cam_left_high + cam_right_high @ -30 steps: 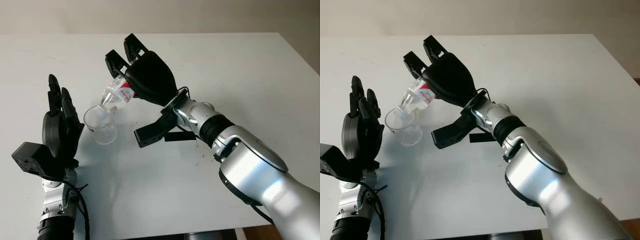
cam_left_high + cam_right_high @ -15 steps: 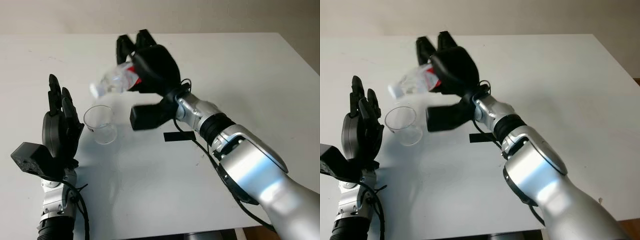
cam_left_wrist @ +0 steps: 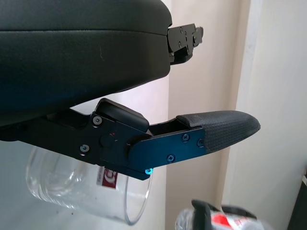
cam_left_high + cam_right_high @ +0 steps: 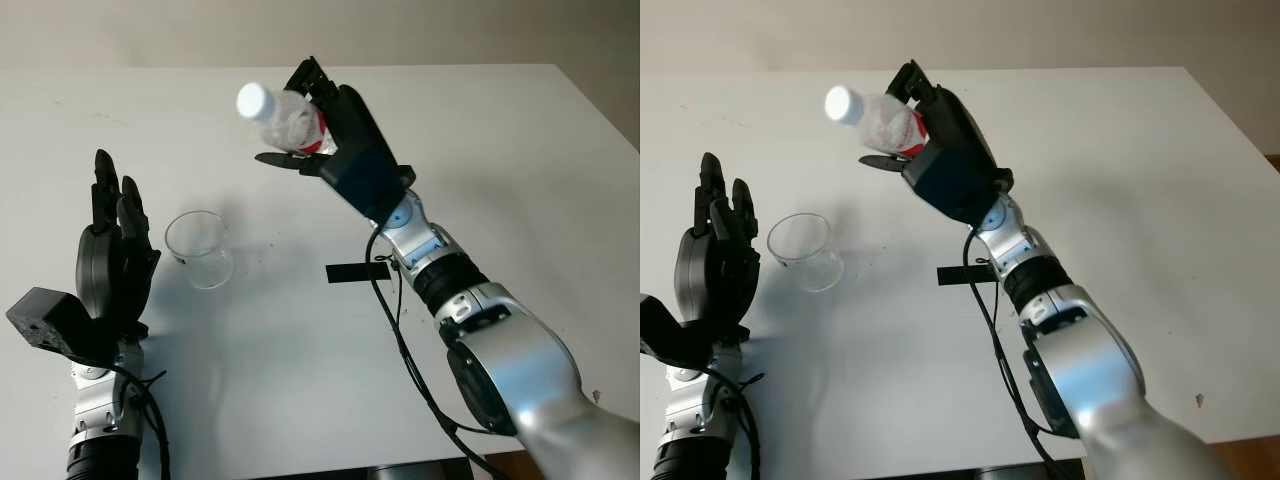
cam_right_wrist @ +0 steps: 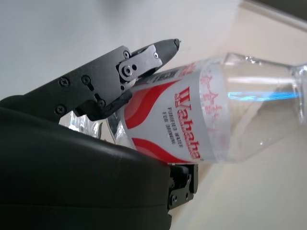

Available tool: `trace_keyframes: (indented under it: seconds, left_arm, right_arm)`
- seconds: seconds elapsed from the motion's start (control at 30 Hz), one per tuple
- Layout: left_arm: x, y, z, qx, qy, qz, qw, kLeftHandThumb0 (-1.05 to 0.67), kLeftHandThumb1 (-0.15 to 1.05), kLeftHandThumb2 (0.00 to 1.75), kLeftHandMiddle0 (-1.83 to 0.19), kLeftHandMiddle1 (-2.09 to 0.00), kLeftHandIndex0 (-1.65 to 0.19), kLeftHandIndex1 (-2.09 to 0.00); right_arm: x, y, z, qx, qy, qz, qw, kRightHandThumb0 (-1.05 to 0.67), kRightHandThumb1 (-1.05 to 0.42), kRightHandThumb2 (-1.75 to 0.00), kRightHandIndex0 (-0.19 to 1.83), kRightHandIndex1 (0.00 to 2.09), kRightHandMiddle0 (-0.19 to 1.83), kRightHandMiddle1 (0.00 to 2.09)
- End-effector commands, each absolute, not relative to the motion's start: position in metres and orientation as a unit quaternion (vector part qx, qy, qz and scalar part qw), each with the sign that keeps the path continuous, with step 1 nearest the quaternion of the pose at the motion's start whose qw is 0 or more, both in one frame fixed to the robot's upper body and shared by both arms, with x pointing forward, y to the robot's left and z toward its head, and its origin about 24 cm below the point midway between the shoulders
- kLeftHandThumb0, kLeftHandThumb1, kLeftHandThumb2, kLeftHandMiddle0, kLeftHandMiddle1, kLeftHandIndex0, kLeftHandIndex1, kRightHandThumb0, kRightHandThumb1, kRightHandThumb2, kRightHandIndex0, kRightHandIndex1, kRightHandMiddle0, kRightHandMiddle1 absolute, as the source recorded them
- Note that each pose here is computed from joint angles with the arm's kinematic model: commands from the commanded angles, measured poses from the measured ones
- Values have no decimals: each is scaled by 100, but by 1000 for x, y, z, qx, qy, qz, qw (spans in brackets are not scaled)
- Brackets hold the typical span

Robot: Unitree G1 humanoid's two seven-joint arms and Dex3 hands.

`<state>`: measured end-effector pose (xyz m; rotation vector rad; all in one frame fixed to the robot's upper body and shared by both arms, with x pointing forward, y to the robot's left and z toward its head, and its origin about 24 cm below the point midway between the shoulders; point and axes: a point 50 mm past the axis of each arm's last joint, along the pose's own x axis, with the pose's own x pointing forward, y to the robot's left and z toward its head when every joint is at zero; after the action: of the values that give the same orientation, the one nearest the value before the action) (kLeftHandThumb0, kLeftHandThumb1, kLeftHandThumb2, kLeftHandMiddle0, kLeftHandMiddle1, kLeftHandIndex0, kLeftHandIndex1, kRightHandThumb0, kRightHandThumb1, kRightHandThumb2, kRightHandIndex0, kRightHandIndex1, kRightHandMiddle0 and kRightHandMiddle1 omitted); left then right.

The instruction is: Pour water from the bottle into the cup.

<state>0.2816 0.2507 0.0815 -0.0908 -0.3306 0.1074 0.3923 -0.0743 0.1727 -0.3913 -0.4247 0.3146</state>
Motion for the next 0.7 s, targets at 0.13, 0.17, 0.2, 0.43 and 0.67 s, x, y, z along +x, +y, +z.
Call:
trace_keyframes:
  seconds: [0.13, 0.17, 0.2, 0.43, 0.67]
  left_arm:
    - [275, 254, 79, -54, -157, 57, 984, -90, 105, 63, 6, -3, 7, -4]
    - [275, 254, 78, -56, -156, 57, 984, -89, 105, 63, 6, -2, 7, -4]
    - [275, 254, 78, -58, -156, 58, 984, -89, 105, 63, 6, -2, 8, -3]
    - [278, 255, 79, -58, -149, 53, 986, -88, 105, 63, 4, -1, 8, -2]
    - [280, 258, 84, -47, -151, 45, 986, -88, 105, 63, 0, -1, 3, -2]
  right_arm:
    - [380, -110, 156, -26, -83, 213, 973, -17, -105, -26, 66, 209, 20, 209]
    - [377, -115, 154, -15, -71, 225, 972, -17, -105, -26, 65, 209, 13, 209]
    - [373, -119, 152, -10, -63, 238, 969, -18, -105, -26, 65, 209, 8, 209]
    - [352, -143, 140, -15, -35, 266, 963, -26, -105, -21, 62, 209, 1, 209]
    - [344, -154, 133, -12, -11, 253, 967, -28, -105, -24, 66, 209, 0, 209]
